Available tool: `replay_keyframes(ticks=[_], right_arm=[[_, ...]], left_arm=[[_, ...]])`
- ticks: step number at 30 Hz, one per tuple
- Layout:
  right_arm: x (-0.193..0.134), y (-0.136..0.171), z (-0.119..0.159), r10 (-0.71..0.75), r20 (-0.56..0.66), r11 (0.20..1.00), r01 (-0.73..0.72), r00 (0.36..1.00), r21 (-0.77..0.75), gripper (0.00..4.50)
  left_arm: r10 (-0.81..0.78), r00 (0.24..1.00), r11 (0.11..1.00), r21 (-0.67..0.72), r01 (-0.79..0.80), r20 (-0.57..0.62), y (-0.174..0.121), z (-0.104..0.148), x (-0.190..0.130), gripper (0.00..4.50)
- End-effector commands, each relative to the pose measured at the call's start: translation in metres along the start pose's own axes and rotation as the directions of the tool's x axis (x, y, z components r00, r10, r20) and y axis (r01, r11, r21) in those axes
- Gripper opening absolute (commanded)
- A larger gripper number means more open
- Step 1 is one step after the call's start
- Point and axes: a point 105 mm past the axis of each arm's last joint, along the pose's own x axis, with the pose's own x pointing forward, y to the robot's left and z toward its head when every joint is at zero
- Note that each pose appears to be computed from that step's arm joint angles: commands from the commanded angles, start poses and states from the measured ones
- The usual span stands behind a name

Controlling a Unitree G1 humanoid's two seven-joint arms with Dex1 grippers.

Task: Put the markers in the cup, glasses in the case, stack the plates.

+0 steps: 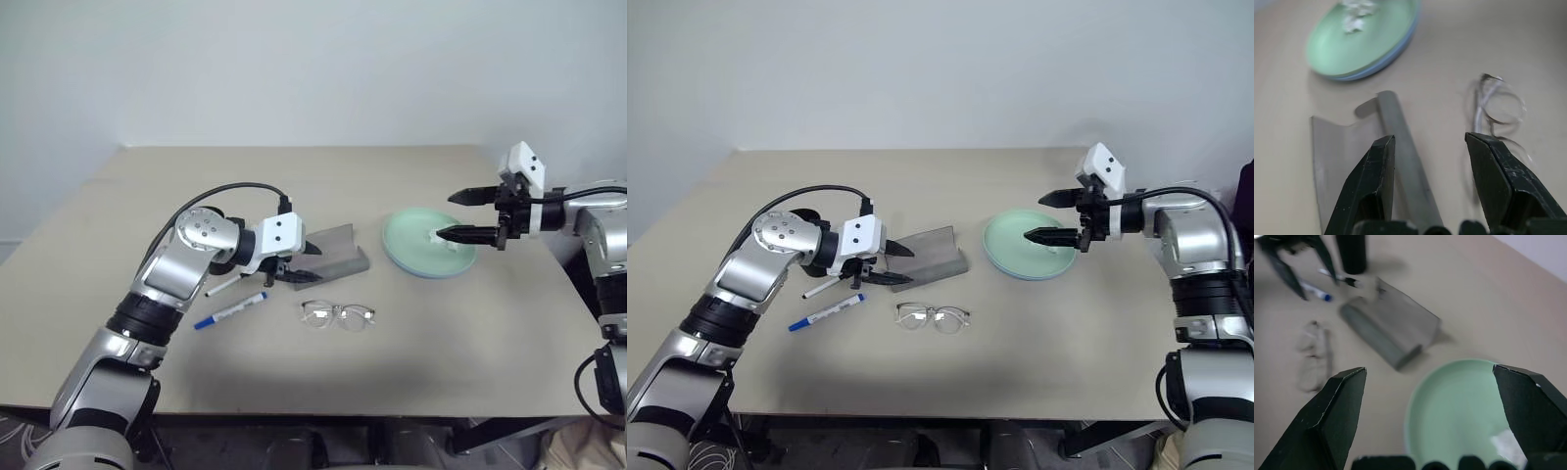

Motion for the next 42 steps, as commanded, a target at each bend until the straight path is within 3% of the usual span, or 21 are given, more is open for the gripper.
replay_keyframes(ticks=[1,15,25,42], right_arm=[[-0.006,0.011,0.013,0.041,0.034,0.999,-0.04,0.999,-0.033,4.47],[-0.007,0.023,0.002,0.031,-0.012,0.999,-0.031,0.999,-0.021,4.47],[-0.011,0.029,-0.006,0.001,-0.026,1.0,-0.001,1.0,0.004,4.47],[-0.009,0.034,-0.009,-0.026,-0.019,0.999,0.026,0.999,0.025,4.47]], left_arm=[[-0.073,0.996,0.994,0.075,0.076,-0.046,0.002,0.01,0.004,2.34],[-0.231,0.967,0.955,0.167,0.246,-0.104,-0.013,0.019,0.055,2.34],[-0.246,0.957,0.951,0.155,0.269,-0.152,-0.018,0.006,0.061,2.34],[-0.228,0.962,0.956,0.154,0.251,-0.151,-0.021,0.005,0.075,2.34]])
